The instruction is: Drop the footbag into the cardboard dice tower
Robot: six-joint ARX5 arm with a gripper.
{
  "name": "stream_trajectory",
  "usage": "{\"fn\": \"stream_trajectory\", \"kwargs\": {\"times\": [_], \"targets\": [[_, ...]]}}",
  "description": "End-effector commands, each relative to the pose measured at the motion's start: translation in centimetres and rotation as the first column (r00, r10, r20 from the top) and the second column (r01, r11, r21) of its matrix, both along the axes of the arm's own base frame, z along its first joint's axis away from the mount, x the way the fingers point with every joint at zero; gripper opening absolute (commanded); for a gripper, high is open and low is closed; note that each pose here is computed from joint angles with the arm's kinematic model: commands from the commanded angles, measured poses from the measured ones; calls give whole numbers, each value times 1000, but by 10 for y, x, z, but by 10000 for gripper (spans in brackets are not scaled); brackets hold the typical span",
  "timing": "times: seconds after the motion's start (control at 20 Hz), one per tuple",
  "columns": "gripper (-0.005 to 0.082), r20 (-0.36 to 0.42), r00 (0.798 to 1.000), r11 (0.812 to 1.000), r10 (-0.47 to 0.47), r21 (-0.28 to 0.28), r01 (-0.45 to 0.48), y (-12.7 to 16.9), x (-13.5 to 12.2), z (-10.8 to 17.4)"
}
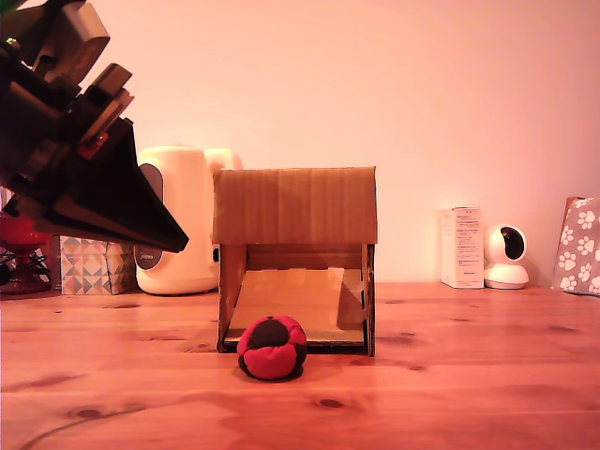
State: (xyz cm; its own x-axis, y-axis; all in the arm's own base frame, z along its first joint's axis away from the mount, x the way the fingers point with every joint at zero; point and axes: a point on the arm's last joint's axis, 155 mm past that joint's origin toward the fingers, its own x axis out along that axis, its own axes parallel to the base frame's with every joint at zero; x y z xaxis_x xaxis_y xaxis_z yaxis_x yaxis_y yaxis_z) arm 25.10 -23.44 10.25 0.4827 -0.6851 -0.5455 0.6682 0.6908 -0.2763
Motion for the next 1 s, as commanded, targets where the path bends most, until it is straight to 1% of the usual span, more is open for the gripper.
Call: {"fn": "stream_trajectory", "kwargs": {"times": [0.0, 0.3, 0.35, 0.4, 0.45, 0.5, 0.55, 0.6, 0.7, 0.95], "targets": [[-20, -17, 1000, 1000, -11, 7, 11, -4, -2, -12], [-18, 21, 997, 997, -72, -19, 72, -34, 2, -23], [4, 24, 997, 997, -76, -20, 77, -37, 3, -26], [119, 29, 996, 996, -81, -24, 82, -40, 4, -28], [322, 35, 996, 996, -84, -29, 85, -43, 6, -29], [562, 43, 995, 996, -86, -33, 87, -46, 8, -31], [734, 50, 996, 996, -77, -31, 79, -46, 11, -33], [794, 56, 997, 998, -60, -23, 62, -45, 15, -35], [780, 76, 997, 1000, -20, -7, 20, -41, 24, -38], [780, 108, 994, 1000, 14, -12, -13, -43, 38, -47]]}}
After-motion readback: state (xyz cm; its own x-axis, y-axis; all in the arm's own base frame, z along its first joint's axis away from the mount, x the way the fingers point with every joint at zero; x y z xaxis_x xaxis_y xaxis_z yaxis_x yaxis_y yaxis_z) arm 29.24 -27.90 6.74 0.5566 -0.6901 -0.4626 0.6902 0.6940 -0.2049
